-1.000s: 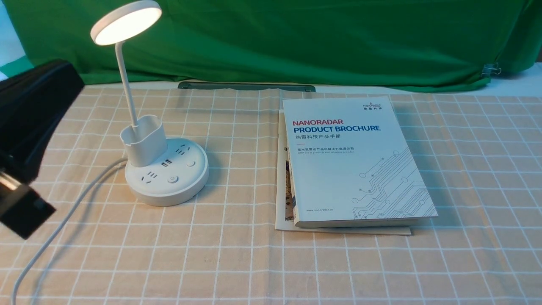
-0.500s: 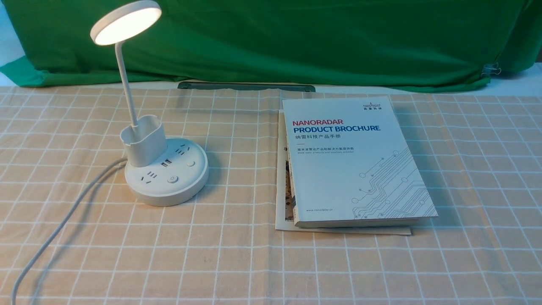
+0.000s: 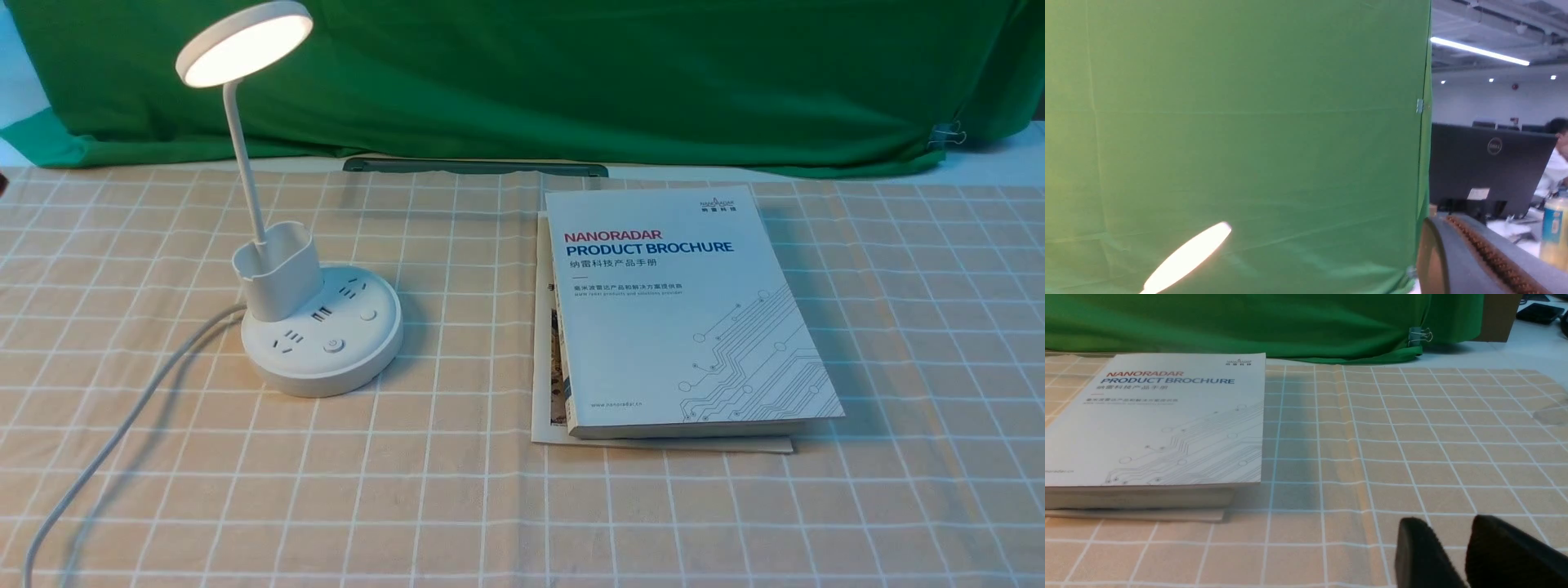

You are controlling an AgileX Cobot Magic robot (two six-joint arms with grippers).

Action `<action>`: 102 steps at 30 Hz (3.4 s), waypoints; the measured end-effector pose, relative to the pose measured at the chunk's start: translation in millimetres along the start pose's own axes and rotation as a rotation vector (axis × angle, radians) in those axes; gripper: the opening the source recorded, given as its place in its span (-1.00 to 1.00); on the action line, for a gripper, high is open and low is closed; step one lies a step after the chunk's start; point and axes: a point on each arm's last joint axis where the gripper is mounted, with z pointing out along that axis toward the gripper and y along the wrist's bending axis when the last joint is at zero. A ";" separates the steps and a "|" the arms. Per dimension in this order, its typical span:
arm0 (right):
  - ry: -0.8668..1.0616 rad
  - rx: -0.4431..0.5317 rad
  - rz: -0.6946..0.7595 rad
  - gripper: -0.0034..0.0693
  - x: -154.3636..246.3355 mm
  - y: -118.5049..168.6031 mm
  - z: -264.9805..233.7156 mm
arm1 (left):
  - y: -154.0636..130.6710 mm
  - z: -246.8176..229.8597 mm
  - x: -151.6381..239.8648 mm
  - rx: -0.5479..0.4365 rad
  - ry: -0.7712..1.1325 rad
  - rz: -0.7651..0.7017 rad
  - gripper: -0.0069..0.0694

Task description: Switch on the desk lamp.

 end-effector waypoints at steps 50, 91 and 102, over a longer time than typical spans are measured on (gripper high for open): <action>0.000 0.000 0.000 -0.24 0.0 0.0 0.0 | 25.2 -73.3 146.0 -0.418 0.449 -0.002 -0.82; 0.000 0.000 0.000 -0.24 0.0 0.0 0.0 | 25.3 -73.4 146.0 -0.418 0.451 0.006 -0.82; 0.000 0.000 0.000 -0.24 0.0 0.0 0.0 | 25.3 -73.4 146.0 -0.418 0.451 0.006 -0.82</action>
